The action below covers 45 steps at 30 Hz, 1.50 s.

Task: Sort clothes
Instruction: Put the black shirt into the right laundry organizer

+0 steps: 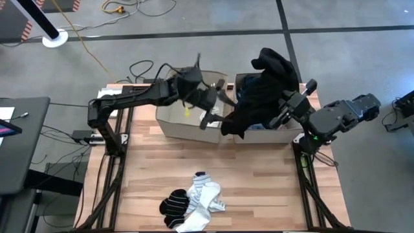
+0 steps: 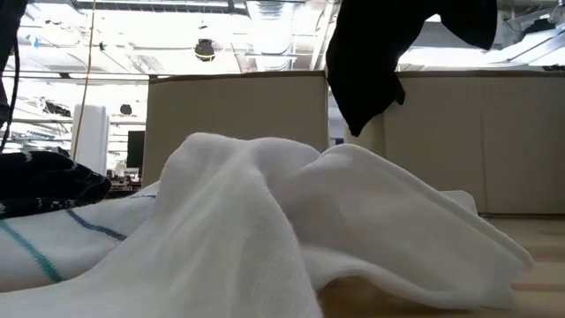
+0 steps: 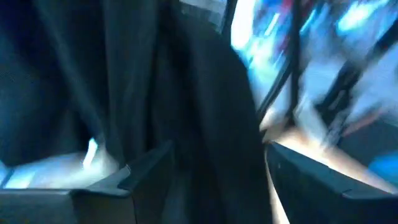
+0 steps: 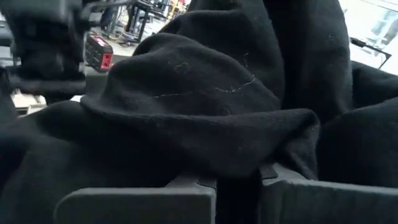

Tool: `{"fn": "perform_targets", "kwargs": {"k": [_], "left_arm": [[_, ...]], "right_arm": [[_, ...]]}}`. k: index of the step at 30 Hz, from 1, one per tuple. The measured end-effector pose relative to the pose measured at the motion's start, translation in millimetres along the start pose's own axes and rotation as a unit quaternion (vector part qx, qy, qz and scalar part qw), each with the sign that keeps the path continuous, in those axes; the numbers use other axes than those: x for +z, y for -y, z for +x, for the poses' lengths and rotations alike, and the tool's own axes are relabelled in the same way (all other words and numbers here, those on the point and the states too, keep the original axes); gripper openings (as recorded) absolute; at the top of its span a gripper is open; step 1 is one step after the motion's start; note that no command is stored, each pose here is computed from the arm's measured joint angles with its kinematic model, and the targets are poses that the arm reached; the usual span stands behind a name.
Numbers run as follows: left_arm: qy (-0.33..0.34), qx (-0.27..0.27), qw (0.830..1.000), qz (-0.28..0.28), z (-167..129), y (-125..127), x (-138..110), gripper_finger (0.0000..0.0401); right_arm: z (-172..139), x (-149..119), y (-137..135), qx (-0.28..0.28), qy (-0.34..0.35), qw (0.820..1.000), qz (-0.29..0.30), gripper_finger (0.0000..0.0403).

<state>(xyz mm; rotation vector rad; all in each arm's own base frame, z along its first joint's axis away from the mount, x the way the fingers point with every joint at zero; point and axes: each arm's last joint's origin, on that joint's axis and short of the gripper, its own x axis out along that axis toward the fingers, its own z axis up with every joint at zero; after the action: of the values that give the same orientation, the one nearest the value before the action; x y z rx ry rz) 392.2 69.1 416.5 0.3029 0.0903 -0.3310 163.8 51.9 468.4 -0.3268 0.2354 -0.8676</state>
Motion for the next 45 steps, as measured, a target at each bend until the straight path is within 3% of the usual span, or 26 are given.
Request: {"fn": "perform_targets", "kwargs": {"k": [3, 9, 17, 21, 25, 33, 39, 45], "left_arm": [[0.07, -0.047, 0.996, -0.035, 2, -7, 5, 0.026], [0.111, -0.039, 0.993, -0.025, 14, -11, 3, 0.0281], [0.099, -0.027, 0.994, -0.026, 33, -8, -12, 0.0292], [0.096, 0.007, 0.995, -0.011, 40, -12, -18, 0.0285], [0.099, 0.029, 0.994, 0.034, 42, -14, -19, 0.0233], [0.113, 0.046, 0.987, 0.107, 42, -17, -18, 0.0019], [0.088, 0.107, 0.979, 0.147, 43, -26, -26, 0.0004], [0.038, 0.111, 0.986, 0.122, 50, -41, -58, 0.0004]], "right_arm": [[0, 1, 1, 0.0, 0.001, 1.0, -0.005, 0.0034], [0, 4, 0, 0.008, 0.005, 1.0, -0.002, 0.0034], [3, 4, -14, 0.024, 0.002, 1.0, -0.016, 0.0044], [6, 4, -16, 0.023, 0.0, 1.0, -0.013, 0.0042], [10, 3, -17, 0.021, -0.005, 1.0, -0.011, 0.0042], [28, 0, -17, 0.005, -0.026, 0.999, -0.021, 0.0059], [48, -13, -4, -0.052, -0.071, 0.996, -0.027, 0.0061], [70, -36, 10, -0.078, -0.153, 0.985, -0.014, 0.0062]]}}
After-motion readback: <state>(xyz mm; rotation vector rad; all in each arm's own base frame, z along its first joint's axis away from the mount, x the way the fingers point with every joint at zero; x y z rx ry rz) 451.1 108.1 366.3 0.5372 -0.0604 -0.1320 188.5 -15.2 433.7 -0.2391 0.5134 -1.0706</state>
